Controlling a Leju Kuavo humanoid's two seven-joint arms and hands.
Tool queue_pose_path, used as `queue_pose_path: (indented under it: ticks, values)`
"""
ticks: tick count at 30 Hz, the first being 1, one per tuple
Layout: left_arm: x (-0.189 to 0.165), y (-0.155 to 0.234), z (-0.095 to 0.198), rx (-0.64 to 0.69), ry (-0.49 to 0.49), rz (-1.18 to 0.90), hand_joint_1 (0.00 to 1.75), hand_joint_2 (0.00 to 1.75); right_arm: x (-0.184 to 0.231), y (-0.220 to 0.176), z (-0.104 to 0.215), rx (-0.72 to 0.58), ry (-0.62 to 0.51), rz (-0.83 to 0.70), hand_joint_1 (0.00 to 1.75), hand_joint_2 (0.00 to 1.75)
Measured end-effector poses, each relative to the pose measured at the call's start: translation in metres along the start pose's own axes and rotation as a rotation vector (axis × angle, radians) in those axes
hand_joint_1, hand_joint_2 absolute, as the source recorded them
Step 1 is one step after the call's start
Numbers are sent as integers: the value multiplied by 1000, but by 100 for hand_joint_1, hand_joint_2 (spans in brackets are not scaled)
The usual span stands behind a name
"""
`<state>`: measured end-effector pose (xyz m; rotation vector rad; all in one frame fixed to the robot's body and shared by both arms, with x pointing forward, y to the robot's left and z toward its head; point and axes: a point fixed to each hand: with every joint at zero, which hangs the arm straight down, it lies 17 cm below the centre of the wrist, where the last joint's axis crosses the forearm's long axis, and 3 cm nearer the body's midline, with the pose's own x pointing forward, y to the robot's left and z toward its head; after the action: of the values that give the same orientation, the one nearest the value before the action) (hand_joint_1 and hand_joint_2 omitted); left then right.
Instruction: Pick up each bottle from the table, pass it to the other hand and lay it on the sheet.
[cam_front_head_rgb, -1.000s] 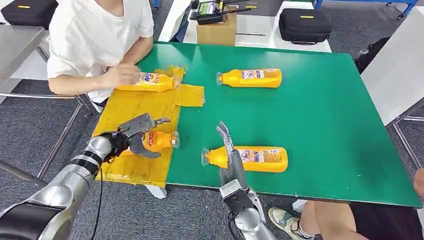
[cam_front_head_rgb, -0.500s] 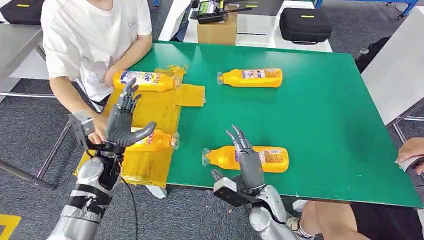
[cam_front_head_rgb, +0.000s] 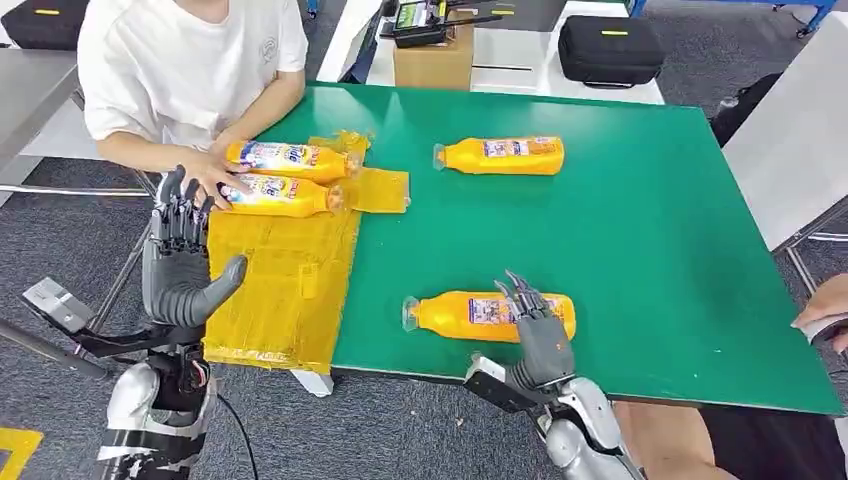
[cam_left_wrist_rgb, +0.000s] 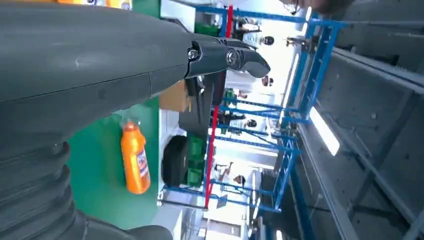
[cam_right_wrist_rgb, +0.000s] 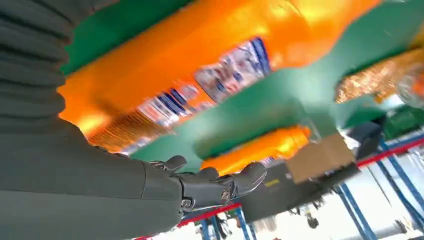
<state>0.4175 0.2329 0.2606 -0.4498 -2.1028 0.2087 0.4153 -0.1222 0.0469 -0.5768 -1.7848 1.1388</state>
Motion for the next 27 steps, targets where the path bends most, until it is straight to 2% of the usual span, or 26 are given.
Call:
queue_pose_path:
  ticks: [9, 14, 22, 27]
  values:
    - [0, 0, 8, 6, 20, -38, 0, 175, -18, 6, 6, 43, 63, 42, 0, 175]
    - [-6, 0, 19, 6, 53, -64, 0, 175, -41, 16, 15, 129, 128, 152, 0, 175]
    - [-14, 11, 35, 34, 102, -80, 0, 175, -72, 3, 25, 138, 194, 305, 0, 175]
    - [-14, 12, 43, 38, 113, -88, 0, 175, -74, 1, 27, 143, 196, 331, 0, 175]
